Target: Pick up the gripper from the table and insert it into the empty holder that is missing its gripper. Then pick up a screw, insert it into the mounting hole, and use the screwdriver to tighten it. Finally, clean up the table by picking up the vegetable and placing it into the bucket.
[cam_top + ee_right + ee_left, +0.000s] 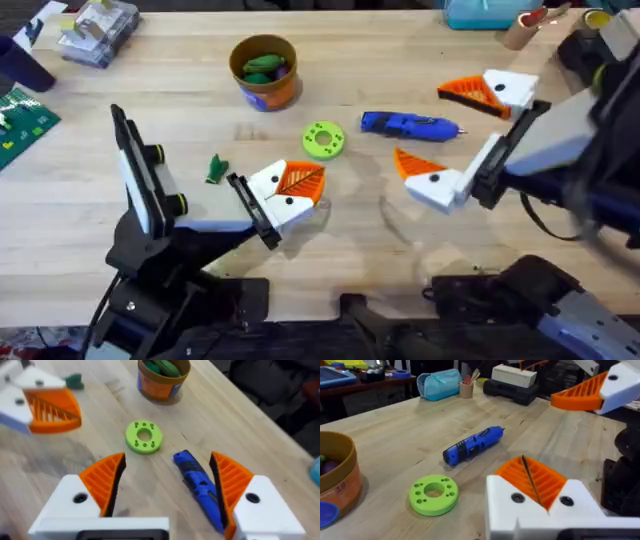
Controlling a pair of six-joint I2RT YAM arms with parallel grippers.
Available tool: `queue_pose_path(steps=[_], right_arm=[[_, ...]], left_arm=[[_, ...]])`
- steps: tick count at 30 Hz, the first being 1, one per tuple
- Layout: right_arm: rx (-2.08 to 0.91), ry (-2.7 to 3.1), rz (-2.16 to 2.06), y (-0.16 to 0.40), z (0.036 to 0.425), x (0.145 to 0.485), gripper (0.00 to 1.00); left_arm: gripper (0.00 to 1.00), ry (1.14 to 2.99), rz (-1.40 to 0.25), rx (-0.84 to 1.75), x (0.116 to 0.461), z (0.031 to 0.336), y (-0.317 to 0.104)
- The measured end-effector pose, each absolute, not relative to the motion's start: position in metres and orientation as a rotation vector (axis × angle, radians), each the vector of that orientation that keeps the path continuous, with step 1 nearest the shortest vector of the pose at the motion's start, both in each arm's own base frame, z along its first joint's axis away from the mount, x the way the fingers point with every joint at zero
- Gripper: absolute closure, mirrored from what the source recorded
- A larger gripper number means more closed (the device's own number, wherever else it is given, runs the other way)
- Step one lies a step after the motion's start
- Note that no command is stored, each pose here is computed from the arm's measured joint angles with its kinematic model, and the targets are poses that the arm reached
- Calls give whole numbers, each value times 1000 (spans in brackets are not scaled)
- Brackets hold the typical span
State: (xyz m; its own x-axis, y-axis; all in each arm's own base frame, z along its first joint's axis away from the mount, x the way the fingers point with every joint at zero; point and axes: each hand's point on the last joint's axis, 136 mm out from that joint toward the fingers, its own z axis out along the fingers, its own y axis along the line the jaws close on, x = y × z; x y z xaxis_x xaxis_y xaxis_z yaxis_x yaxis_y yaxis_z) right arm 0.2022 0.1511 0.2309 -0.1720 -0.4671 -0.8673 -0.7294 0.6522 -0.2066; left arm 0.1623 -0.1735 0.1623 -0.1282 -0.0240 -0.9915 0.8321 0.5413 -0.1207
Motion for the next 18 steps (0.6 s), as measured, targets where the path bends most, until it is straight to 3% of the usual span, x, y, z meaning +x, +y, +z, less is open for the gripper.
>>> queue_pose_path(steps=[7, 18], right_arm=[[-682, 1966, 528, 153, 231, 200, 9], [-551, 2036, 677, 159, 231, 194, 9]], left_arm=[[979, 1530, -855, 719, 162, 162, -173], [979, 1530, -855, 719, 162, 162, -173]])
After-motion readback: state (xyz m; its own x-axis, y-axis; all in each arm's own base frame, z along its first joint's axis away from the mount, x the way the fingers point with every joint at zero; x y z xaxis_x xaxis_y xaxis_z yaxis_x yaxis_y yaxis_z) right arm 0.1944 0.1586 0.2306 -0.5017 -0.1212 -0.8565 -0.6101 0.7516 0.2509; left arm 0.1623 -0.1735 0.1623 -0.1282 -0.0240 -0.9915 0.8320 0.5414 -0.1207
